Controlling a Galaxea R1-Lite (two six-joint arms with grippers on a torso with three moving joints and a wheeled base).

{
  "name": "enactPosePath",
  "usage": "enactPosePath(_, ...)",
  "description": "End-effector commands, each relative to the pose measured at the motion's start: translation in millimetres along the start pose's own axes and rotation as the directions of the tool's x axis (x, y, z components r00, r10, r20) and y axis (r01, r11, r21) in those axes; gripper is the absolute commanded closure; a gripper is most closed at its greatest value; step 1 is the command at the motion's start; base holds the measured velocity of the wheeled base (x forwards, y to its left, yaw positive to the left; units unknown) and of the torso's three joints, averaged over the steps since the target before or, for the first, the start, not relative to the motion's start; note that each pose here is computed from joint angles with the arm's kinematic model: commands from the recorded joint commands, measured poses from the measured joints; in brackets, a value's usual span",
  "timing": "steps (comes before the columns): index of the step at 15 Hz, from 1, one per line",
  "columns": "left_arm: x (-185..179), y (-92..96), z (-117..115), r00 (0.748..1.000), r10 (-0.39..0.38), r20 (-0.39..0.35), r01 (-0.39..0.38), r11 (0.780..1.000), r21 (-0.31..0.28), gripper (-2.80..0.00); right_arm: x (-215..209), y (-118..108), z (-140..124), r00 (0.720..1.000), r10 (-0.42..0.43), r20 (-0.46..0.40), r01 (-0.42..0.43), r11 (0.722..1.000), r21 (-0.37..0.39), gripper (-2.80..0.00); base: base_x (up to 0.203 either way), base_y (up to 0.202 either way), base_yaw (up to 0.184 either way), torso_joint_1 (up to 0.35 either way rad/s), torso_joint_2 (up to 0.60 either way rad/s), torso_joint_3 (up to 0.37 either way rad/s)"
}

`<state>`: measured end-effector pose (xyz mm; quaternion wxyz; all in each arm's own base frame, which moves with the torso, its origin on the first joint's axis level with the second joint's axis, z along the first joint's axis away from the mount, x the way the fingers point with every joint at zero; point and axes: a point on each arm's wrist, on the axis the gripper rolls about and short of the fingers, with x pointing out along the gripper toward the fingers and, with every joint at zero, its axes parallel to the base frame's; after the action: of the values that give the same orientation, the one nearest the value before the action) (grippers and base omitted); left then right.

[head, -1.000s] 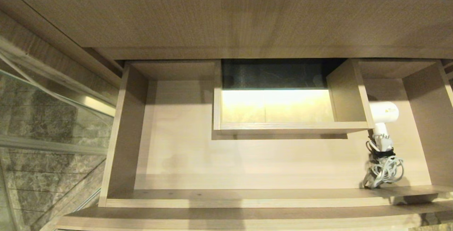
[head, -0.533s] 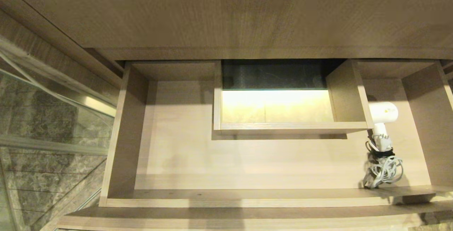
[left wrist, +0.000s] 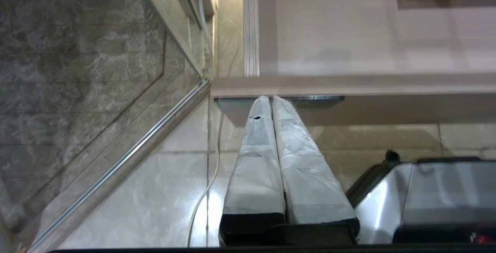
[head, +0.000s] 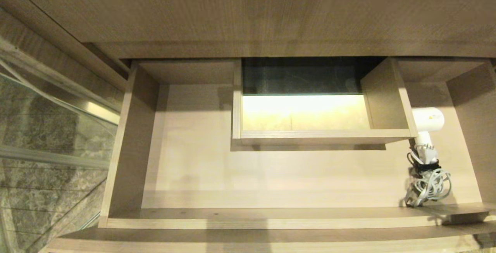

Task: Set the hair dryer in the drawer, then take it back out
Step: Close the drawer

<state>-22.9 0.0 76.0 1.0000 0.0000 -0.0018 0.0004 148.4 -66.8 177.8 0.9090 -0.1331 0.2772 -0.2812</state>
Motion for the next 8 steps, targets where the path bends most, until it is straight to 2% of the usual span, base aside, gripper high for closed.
enactPosePath(1,0.1,0.0,-0.4,1.000,0.001,-0.002,-0.001,1.000,0.000,0.00,-0.5,-0.4,0.9,1.000,-0.003,0.005,0.003,1.000,-0.004,0.00,0.000,0.000,0.000,-0.055,0.27,0.200)
enactPosePath(4,0.0,0.0,0.0,1.000,0.001,-0.001,-0.001,1.000,0.000,0.00,-0.8,-1.1,3.2,1.000,-0.006,0.028,0.006,1.000,0.002,0.00,0.000,0.000,0.000,0.021,0.16,0.151)
enactPosePath(8,0.1,0.0,-0.4,1.000,0.001,-0.002,-0.001,1.000,0.000,0.00,-1.1,-0.9,5.2,0.999,0.000,0.048,0.000,1.000,0.002,0.00,0.000,0.000,0.000,0.053,0.04,0.098)
